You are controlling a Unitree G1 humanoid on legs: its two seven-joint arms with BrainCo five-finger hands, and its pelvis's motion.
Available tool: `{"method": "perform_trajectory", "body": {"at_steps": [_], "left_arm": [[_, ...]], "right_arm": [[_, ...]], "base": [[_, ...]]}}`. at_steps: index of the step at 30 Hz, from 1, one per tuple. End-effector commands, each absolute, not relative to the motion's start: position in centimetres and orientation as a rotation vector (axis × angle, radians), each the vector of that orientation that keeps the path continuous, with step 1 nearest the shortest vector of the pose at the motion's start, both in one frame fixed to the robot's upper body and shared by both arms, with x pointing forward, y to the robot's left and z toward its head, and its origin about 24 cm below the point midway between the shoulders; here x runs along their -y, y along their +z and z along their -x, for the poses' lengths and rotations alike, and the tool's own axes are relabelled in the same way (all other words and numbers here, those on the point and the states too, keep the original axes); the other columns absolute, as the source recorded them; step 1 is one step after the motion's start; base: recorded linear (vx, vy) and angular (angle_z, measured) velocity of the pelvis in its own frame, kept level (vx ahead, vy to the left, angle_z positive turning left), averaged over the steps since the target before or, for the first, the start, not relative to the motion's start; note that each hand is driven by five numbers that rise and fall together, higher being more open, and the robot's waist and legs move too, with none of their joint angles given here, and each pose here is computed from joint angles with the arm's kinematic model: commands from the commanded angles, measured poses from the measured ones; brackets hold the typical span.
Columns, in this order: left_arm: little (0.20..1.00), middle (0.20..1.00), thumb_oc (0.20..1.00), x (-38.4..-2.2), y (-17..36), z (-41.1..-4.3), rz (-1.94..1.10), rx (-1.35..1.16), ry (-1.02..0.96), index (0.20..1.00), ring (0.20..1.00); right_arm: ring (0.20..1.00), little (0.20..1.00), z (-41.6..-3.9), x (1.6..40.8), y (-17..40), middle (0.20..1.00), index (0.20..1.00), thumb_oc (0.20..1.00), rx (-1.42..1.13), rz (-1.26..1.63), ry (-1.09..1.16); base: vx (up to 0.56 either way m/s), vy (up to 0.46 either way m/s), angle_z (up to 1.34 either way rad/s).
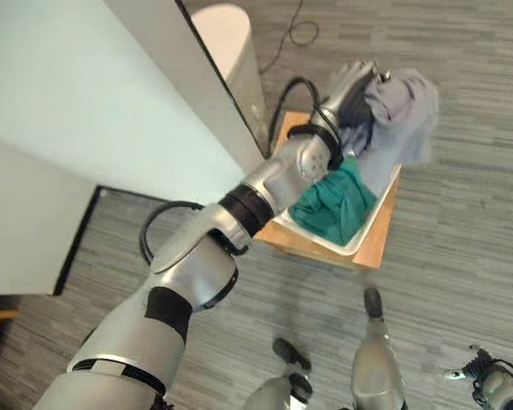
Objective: Pick up bed clothes into laundry basket.
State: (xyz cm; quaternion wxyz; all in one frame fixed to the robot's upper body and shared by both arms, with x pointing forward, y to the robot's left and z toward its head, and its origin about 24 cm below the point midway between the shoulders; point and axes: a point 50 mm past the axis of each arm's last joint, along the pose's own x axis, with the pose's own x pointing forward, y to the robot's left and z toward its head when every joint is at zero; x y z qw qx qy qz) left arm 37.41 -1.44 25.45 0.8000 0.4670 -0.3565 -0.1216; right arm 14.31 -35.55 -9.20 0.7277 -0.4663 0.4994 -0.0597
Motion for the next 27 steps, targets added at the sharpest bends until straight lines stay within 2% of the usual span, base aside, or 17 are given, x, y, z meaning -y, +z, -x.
{"method": "perform_trajectory", "body": {"at_steps": [1,3,4,5,13,16,18,19,21,22,23,24,27], "left_arm": [[0.200,0.200,0.200,-1.3,28.8,-39.4,-1.058,0.760,-0.064,0.200,0.200],[0.200,0.200,0.200,-1.8,28.7,-39.6,-1.072,0.744,-0.048,0.200,0.200],[0.476,0.476,0.476,-1.9,28.7,-39.7,-1.073,0.739,-0.042,0.476,0.476],[1.000,1.000,1.000,-1.9,28.7,-39.7,-1.073,0.739,-0.042,1.000,1.000],[1.000,1.000,1.000,1.4,24.7,-38.2,-0.928,0.718,-0.144,1.000,1.000],[1.000,1.000,1.000,3.8,22.2,-36.6,-0.826,0.693,-0.214,1.000,1.000],[1.000,1.000,1.000,4.1,21.6,-36.1,-0.757,0.682,-0.214,1.000,1.000],[1.000,1.000,1.000,4.1,21.6,-36.1,-0.757,0.682,-0.214,1.000,1.000],[1.000,1.000,1.000,2.8,20.7,-35.8,-0.626,0.644,-0.180,1.000,1.000],[1.000,1.000,1.000,2.8,20.6,-35.8,-0.625,0.642,-0.181,1.000,1.000],[1.000,1.000,1.000,1.9,20.2,-35.8,-0.594,0.628,-0.162,1.000,1.000],[1.000,1.000,1.000,-1.0,19.2,-36.0,-0.530,0.596,-0.118,1.000,1.000],[1.000,1.000,1.000,-5.7,17.2,-35.5,-0.432,0.533,-0.061,1.000,1.000]], "right_arm": [[1.000,1.000,-12.4,35.5,-10.0,1.000,1.000,1.000,-1.152,0.997,-0.151],[1.000,1.000,-12.5,35.1,-10.2,1.000,1.000,1.000,-1.136,0.979,-0.148],[1.000,1.000,-12.6,34.8,-10.3,1.000,1.000,1.000,-1.129,0.969,-0.142],[1.000,1.000,-12.6,34.8,-10.3,1.000,1.000,1.000,-1.128,0.969,-0.142],[1.000,1.000,-13.3,34.2,-10.3,1.000,1.000,1.000,-1.072,0.923,-0.163],[1.000,1.000,-15.2,34.4,-9.2,1.000,1.000,1.000,-0.979,0.885,-0.230],[1.000,1.000,-17.5,34.5,-7.5,1.000,1.000,1.000,-0.847,0.853,-0.276],[1.000,1.000,-17.5,34.5,-7.5,1.000,1.000,1.000,-0.847,0.853,-0.276],[1.000,1.000,-21.7,33.5,-3.1,1.000,1.000,1.000,-0.550,0.830,-0.285],[1.000,1.000,-21.6,33.5,-3.1,1.000,1.000,1.000,-0.553,0.831,-0.285],[1.000,1.000,-22.5,33.2,-1.3,1.000,1.000,1.000,-0.448,0.849,-0.274],[1.000,1.000,-23.5,32.7,3.1,1.000,1.000,1.000,-0.232,0.868,-0.272],[1.000,1.000,-23.2,32.5,7.4,1.000,1.000,1.000,-0.038,0.873,-0.291]], "base": [[-0.01,-0.016,-0.04],[0.00,-0.029,-0.13],[-0.01,-0.030,-0.12],[-0.01,-0.017,-0.05],[0.00,-0.030,0.02],[0.03,-0.052,0.07],[0.03,-0.049,0.04],[0.02,-0.070,0.12],[0.01,-0.085,0.17],[0.00,-0.064,0.10],[0.02,-0.085,0.17],[0.04,-0.111,0.23],[0.03,-0.081,0.22]]}}
